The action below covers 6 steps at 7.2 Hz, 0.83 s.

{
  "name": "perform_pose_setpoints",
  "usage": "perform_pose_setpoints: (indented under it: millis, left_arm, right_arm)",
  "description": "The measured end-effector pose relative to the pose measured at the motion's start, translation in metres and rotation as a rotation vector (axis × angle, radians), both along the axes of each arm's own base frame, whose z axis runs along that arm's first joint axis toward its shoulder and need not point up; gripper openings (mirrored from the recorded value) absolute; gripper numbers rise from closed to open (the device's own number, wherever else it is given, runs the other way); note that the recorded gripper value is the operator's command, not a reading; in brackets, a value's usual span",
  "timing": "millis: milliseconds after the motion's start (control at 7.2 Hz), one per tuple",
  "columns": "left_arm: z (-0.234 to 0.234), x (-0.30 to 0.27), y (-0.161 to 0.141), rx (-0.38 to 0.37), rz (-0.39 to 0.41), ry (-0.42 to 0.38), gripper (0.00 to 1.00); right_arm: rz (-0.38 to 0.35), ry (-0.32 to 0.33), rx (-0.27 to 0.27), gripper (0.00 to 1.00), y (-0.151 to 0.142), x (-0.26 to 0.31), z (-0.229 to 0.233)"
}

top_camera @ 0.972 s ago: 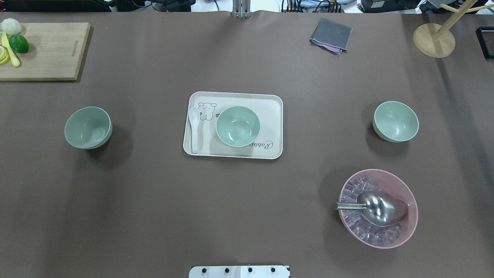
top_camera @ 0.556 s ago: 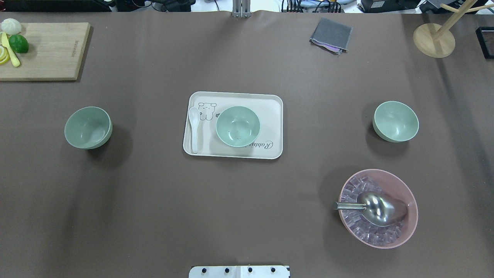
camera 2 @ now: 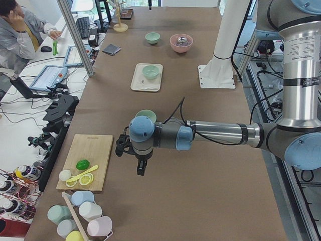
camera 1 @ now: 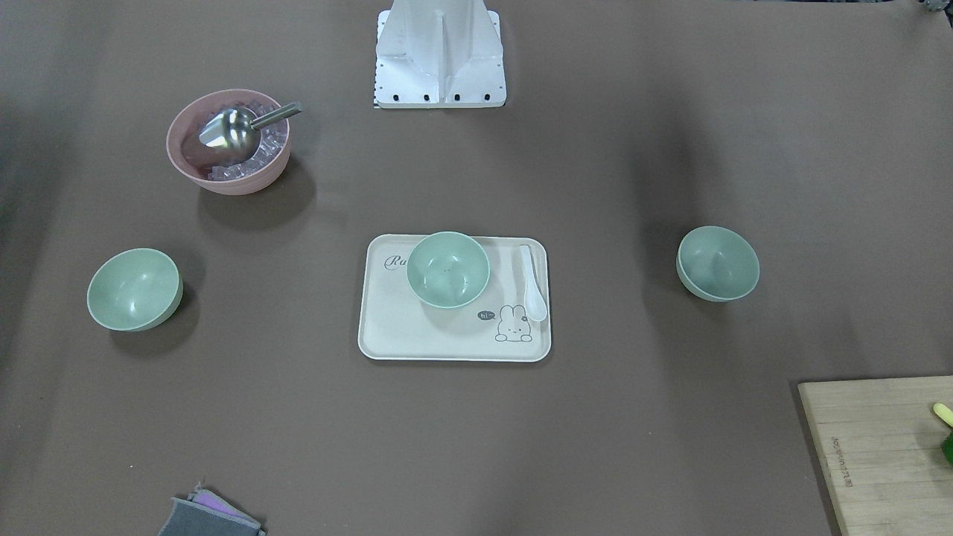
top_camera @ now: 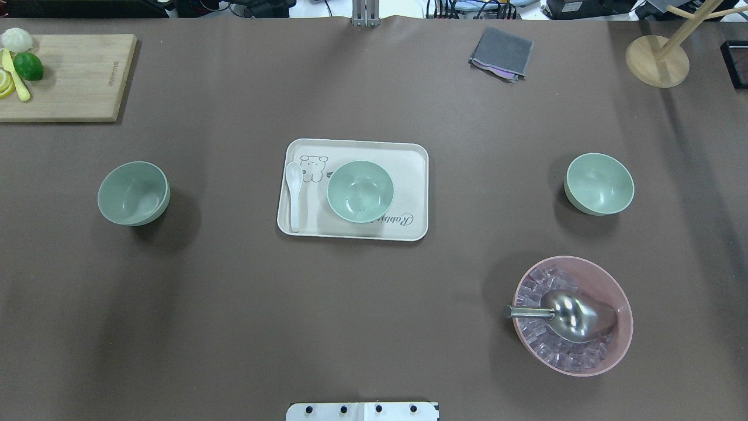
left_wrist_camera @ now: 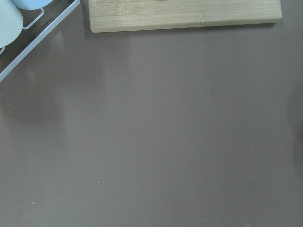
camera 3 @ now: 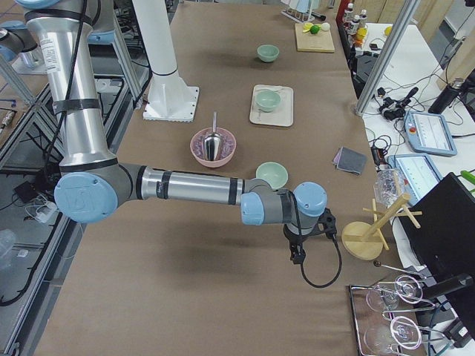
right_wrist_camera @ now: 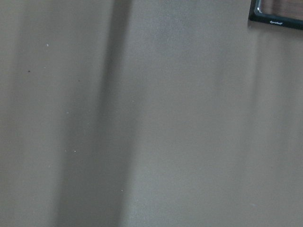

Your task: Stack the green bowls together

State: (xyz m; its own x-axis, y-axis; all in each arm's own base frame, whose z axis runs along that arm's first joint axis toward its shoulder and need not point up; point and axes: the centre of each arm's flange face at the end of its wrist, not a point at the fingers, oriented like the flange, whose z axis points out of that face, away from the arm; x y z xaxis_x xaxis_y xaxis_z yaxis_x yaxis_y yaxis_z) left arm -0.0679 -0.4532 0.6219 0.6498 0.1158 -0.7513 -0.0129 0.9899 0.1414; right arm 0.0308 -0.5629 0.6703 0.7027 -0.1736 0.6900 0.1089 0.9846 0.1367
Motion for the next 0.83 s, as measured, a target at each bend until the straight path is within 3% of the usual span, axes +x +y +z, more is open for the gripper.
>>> perform_pose_setpoints:
  millis: [556, 833]
  left_arm:
    - [-0.006, 0.001, -0.002, 0.040, -0.002, 0.006, 0.98]
    - [-0.013, 0.005, 0.001, 0.045, 0.005, 0.074, 0.98]
  right_arm:
    - [-0.003, -0.008, -0.006, 1.00, 0.001, -0.001, 0.003]
    - [-0.010, -0.011, 0.016, 1.00, 0.002, -0.005, 0.003]
